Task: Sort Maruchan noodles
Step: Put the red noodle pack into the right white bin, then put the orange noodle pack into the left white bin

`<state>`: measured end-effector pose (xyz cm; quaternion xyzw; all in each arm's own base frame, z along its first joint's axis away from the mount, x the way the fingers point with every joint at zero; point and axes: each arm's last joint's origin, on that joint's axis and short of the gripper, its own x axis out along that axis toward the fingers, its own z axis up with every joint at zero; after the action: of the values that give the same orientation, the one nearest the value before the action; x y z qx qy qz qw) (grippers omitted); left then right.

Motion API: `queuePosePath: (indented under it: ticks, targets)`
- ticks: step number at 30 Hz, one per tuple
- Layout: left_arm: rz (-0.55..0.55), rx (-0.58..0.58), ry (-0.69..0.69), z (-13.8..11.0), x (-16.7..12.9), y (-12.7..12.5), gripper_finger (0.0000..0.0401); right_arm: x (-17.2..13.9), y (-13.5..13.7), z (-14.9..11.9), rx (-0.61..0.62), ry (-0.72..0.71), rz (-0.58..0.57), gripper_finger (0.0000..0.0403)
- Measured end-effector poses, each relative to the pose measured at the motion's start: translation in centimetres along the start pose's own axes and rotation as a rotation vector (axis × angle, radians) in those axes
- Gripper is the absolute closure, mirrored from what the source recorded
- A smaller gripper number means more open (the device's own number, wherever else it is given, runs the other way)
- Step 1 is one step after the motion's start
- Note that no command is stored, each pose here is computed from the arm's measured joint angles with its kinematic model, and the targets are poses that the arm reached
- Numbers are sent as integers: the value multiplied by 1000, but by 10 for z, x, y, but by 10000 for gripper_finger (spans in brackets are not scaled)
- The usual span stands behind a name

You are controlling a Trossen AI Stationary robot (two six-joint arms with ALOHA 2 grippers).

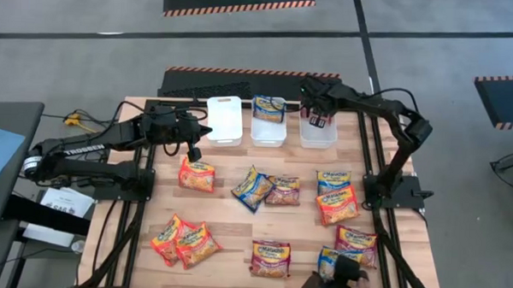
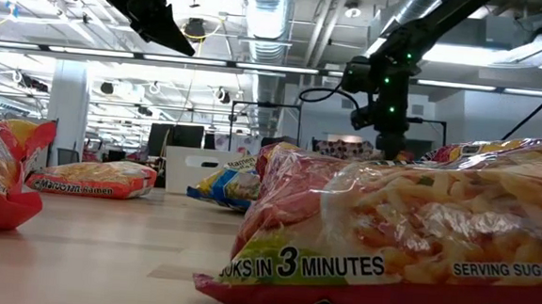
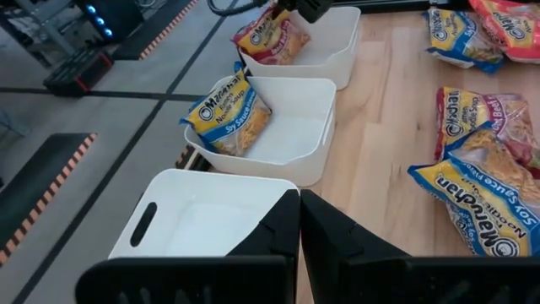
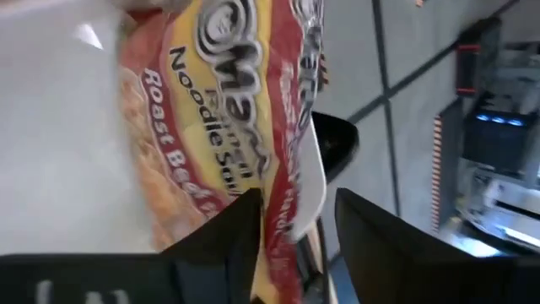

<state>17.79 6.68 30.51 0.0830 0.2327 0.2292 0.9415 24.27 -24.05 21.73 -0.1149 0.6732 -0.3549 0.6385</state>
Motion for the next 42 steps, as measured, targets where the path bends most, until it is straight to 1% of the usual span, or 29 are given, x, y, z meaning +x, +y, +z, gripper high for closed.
queuePosePath:
  ticks: [2,5,10,14,19,23,27,29,31,35,37,39,42]
  targets:
    - [0,0,0,0,0,0,401,-1,0,-1,-10,21,-23,210]
    - [0,0,0,0,0,0,401,-2,3,-2,-26,34,-25,199]
    - [0,0,0,0,0,0,396,-6,1,-3,-25,44,-54,195]
    - [-4,4,22,-2,0,0,372,-15,0,-4,-24,31,-75,197]
    - [-3,-13,59,-6,0,-1,327,-37,-10,-9,17,-30,-104,197]
    - [8,-90,66,-6,0,0,297,-55,-21,-17,66,-86,-132,197]
    - [-6,-154,97,-9,0,-1,288,-70,-29,-24,117,-138,-155,197]
    - [-51,-200,115,-11,-1,-3,287,-79,-31,-27,150,-164,-161,197]
    - [-130,-266,144,-14,-1,-6,287,-86,-30,-29,181,-187,-158,197]
    - [-352,-418,249,-21,-5,-14,287,-104,-25,-31,240,-252,-149,197]
    - [-440,-475,311,-24,-6,-20,287,-112,-20,-31,263,-279,-135,197]
    - [-488,-502,367,-26,-7,-27,287,-121,-13,-31,276,-307,-120,197]
    - [-524,-500,426,-28,-6,-39,287,-130,-2,-31,248,-323,-96,198]
